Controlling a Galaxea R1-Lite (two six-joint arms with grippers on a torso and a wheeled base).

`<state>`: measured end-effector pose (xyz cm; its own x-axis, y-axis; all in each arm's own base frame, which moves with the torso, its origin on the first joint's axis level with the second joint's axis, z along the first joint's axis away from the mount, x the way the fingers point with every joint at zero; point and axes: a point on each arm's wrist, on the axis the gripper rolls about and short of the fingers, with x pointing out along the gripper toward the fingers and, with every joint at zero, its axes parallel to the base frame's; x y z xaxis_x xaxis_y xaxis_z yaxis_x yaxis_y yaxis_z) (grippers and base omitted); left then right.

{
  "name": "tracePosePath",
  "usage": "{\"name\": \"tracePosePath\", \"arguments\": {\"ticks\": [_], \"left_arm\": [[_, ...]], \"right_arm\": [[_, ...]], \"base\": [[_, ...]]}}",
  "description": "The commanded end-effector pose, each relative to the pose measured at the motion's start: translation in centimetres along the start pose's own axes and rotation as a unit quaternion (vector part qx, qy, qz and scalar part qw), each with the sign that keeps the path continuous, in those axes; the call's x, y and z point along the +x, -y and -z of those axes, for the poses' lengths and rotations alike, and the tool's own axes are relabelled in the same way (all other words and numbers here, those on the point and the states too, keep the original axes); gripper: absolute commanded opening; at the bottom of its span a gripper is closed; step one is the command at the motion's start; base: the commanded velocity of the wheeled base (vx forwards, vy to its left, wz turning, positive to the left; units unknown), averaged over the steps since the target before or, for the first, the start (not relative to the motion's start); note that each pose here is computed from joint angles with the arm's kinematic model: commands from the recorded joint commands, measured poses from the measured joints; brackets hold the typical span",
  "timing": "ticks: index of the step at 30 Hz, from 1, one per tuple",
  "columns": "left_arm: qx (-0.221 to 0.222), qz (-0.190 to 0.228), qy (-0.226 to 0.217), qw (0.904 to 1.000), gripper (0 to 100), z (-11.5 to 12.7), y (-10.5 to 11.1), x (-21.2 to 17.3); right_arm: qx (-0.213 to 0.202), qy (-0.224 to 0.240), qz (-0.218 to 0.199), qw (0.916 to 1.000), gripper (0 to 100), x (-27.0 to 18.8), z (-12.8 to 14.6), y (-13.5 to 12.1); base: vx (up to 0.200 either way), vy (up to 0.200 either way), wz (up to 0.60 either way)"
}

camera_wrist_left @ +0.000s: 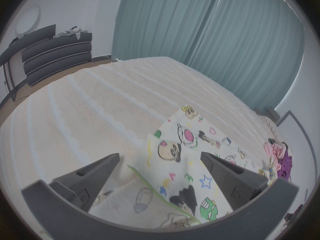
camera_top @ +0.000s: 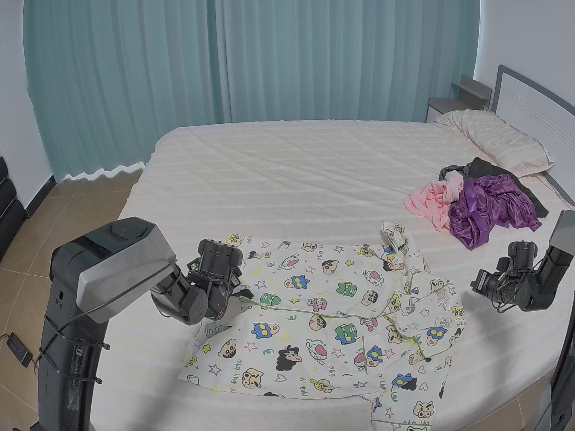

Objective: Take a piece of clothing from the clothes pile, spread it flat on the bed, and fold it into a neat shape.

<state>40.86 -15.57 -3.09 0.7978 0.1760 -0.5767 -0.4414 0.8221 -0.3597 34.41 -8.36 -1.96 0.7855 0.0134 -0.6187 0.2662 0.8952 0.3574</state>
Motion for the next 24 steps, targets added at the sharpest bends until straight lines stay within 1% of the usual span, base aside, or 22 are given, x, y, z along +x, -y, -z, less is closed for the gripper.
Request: {"name": "tracePosePath", "arguments": {"ticks": [1,2,3,4,5,6,7,9,10,11,12,13,14,15,16,17,18,19,21,23,24], "left_arm": [[-0.017,0.004,0.008,0.9998,100,-1.3,-1.8,-0.6],[-0.023,0.014,0.008,0.9996,100,-1.6,-2.3,-1.1],[-0.025,0.016,0.007,0.9995,100,-1.6,-2.4,-1.2],[-0.035,0.043,0.0,0.9984,100,-2.2,-3.3,-2.7],[-0.04,0.062,-0.007,0.9973,100,-2.3,-3.8,-3.8],[-0.04,0.062,-0.007,0.9973,100,-2.3,-3.8,-3.8],[-0.041,0.086,-0.02,0.9953,100,-2.1,-4.6,-5.2],[-0.038,0.145,-0.051,0.9873,100,-1.0,-6.2,-8.0],[-0.035,0.159,-0.059,0.9849,100,-0.7,-6.4,-8.5],[-0.035,0.159,-0.059,0.9849,100,-0.7,-6.4,-8.5],[-0.025,0.198,-0.084,0.9763,100,0.2,-7.6,-9.8],[-0.025,0.2,-0.084,0.9759,100,0.2,-7.7,-9.8],[-0.013,0.222,-0.094,0.9705,100,0.5,-8.3,-10.3],[-0.012,0.224,-0.095,0.9699,100,0.5,-8.3,-10.4],[0.015,0.246,-0.104,0.9636,100,0.8,-9.1,-11.0],[0.027,0.251,-0.11,0.9613,100,1.0,-9.4,-11.3],[0.053,0.264,-0.127,0.9545,100,1.6,-10.0,-11.8],[0.059,0.267,-0.129,0.9532,100,1.6,-10.1,-11.9],[0.088,0.284,-0.14,0.9446,100,2.0,-10.5,-12.2],[0.107,0.284,-0.138,0.9426,100,2.1,-10.6,-12.1],[0.124,0.282,-0.142,0.9407,100,2.5,-10.9,-11.9]], "right_arm": [[0.0,0.001,0.0,1.0,0,0.0,-0.1,0.0],[0.0,0.002,-0.001,1.0,0,-0.1,-0.1,0.0],[0.0,0.002,-0.002,1.0,0,-0.1,-0.1,-0.1],[0.0,0.001,-0.003,1.0,0,-0.1,-0.1,-0.1],[0.0,0.0,-0.005,1.0,0,-0.1,-0.1,-0.1],[0.0,0.0,-0.005,1.0,0,-0.1,-0.1,-0.1],[0.0,0.0,-0.006,1.0,0,-0.1,-0.1,-0.1],[0.0,-0.001,-0.006,1.0,0,-0.2,0.0,-0.1],[0.0,-0.003,-0.006,1.0,0,-0.2,0.1,0.0],[0.0,-0.003,-0.006,1.0,0,-0.2,0.1,0.0],[0.0,-0.006,-0.007,1.0,0,-0.2,0.2,-0.1],[0.0,-0.006,-0.007,1.0,0,-0.2,0.2,-0.1],[-0.001,-0.006,-0.007,1.0,0,-0.2,0.2,-0.1],[-0.001,-0.006,-0.007,1.0,0,-0.2,0.2,-0.1],[-0.001,-0.006,-0.007,1.0,0,-0.2,0.2,-0.1],[-0.001,-0.007,-0.006,1.0,0,-0.2,0.3,-0.1],[-0.001,-0.006,-0.007,1.0,0,-0.2,0.2,-0.1],[-0.001,-0.006,-0.007,1.0,0,-0.2,0.2,-0.1],[-0.001,-0.008,-0.007,0.9999,0,-0.2,0.3,-0.1],[-0.001,-0.008,-0.007,0.9999,0,-0.2,0.3,-0.1],[-0.001,-0.008,-0.007,0.9999,0,-0.2,0.3,-0.1]], "base": [[0.0,0.0,0.0],[0.0,0.0,0.0],[0.0,0.0,0.0],[0.0,0.0,0.0],[0.0,0.0,0.0],[0.0,0.0,0.0],[0.0,0.0,0.0],[0.0,0.0,0.0],[0.0,0.0,0.0],[0.0,0.0,0.0],[0.0,0.0,0.0],[0.0,0.0,0.0],[0.0,0.0,0.0],[0.0,0.0,0.0],[0.0,0.0,0.0],[0.0,0.0,0.0],[0.0,0.0,0.0],[0.0,0.0,0.0],[0.0,0.0,0.0],[0.0,0.0,0.0],[0.0,0.0,0.0]]}}
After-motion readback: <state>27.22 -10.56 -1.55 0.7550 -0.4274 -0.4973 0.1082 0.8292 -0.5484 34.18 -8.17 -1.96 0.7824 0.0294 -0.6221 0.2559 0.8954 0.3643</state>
